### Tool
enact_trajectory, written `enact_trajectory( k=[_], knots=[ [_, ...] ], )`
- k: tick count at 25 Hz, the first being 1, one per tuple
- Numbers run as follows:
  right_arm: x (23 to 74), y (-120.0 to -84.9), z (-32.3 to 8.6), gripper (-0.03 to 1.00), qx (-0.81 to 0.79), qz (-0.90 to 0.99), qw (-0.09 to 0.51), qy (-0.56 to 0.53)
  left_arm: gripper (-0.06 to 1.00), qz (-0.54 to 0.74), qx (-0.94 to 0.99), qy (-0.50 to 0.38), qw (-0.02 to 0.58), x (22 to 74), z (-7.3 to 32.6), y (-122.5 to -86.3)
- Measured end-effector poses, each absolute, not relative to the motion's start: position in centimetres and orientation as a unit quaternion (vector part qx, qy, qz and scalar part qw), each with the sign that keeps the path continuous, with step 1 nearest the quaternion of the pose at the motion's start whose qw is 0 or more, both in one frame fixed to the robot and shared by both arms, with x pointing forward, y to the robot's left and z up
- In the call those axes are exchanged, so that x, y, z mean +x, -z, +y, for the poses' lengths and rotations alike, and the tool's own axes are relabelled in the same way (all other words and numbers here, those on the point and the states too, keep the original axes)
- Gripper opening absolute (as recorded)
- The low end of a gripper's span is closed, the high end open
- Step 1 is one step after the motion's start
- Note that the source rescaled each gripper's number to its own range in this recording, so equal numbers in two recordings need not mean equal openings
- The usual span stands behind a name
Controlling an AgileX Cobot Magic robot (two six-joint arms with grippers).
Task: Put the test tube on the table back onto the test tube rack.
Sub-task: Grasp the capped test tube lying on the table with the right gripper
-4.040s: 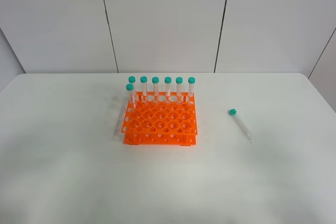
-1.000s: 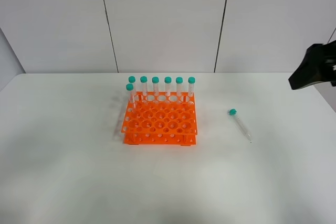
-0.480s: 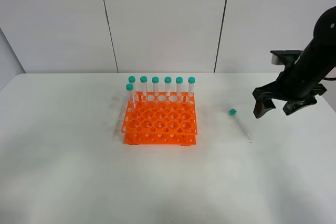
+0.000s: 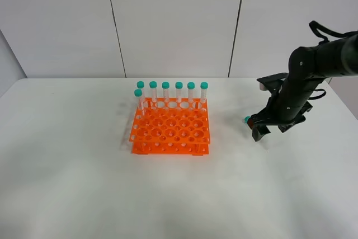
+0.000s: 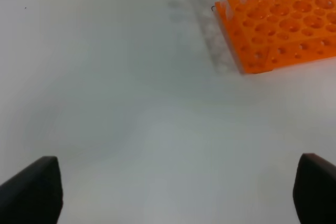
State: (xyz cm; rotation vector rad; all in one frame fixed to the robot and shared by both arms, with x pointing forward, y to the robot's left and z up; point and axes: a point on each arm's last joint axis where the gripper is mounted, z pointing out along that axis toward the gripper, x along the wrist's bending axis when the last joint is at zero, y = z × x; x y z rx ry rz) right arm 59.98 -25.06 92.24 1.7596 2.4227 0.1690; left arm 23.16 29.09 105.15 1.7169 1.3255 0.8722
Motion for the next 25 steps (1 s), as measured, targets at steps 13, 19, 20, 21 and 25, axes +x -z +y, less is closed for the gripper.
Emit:
enact_trajectory(
  k=[13, 19, 20, 21, 25],
  knots=[
    [63.5, -90.0, -24.5, 0.88, 0.596, 0.801, 0.039, -0.032, 0.95, 0.522, 0.676, -0.343, 0.391, 23.2, 29.1, -105.2],
    [64.1, -89.5, -24.3, 0.87, 0.599, 0.8, 0.012, -0.012, 0.95, 0.522, 0.676, -0.343, 0.391, 23.2, 29.1, -105.2],
    [64.0, -89.5, -24.3, 0.87, 0.599, 0.801, 0.009, -0.009, 0.95, 0.522, 0.676, -0.343, 0.391, 23.2, 29.1, -105.2],
    [63.9, -89.5, -24.3, 0.87, 0.599, 0.801, 0.006, -0.006, 0.95, 0.522, 0.676, -0.343, 0.391, 23.2, 29.1, -105.2],
    [63.7, -89.4, -24.3, 0.87, 0.601, 0.799, -0.002, 0.002, 0.95, 0.522, 0.676, -0.343, 0.391, 23.2, 29.1, -105.2]
  ],
)
